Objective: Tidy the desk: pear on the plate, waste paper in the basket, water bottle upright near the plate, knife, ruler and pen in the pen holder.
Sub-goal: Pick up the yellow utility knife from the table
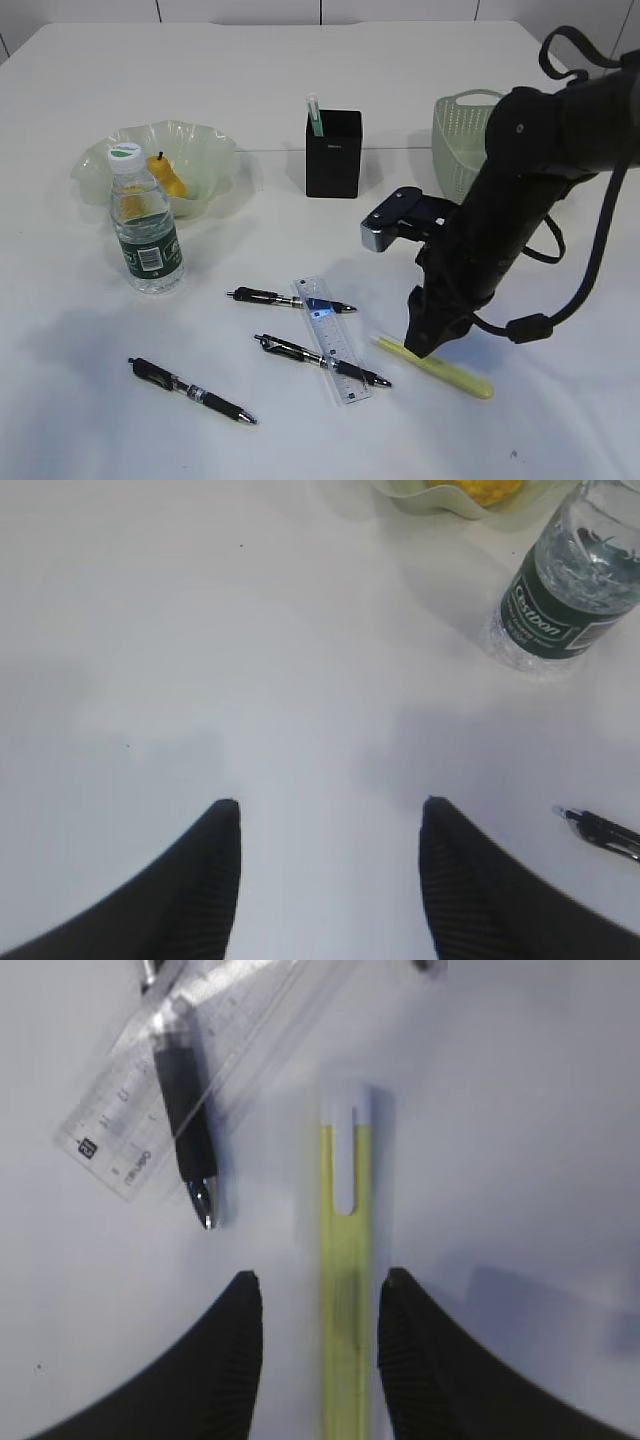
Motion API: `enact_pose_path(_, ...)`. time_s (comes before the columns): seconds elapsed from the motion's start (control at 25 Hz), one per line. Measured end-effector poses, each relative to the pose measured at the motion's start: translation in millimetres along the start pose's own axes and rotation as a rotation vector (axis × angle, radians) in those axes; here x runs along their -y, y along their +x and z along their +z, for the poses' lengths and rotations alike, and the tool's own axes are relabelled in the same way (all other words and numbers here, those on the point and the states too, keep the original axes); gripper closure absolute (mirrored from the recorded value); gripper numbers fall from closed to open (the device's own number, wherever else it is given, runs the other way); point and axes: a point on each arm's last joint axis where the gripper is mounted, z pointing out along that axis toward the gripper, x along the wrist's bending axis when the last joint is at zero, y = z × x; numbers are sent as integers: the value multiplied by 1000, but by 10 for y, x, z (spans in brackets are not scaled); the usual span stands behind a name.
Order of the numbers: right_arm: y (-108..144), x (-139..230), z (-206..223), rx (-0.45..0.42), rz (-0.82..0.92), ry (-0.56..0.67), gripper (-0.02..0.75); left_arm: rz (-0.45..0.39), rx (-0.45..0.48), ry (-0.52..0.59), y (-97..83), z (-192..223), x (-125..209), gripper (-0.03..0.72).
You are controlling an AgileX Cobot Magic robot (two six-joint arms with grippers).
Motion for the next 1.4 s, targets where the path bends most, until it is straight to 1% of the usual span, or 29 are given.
enact_pose_path(0.2, -83, -125, -28, 22, -20, -25, 444, -2, 1, 2, -1, 0, 2, 286)
enact_pose_path(0.36, -128, -208, -9, 11, -43, -4, 443, -2, 1, 2, -1, 0, 2, 286)
enact_pose_path(0.6, -93, -334, -3, 24, -117, 38, 443, -2, 1, 4, -1, 0, 4, 286)
enact_pose_path(0.76, -106, -310, 12, 29, -134, 71, 443, -2, 1, 4, -1, 0, 4, 286)
enact_pose_path(1.12, -134, -261, 200, -10, -127, 129, 443, -2, 1, 5, -1, 0, 4, 286)
enact_pose_path(1.4, -141, -247, 256, -22, -124, 144, 443, -2, 1, 6, -1, 0, 6, 286)
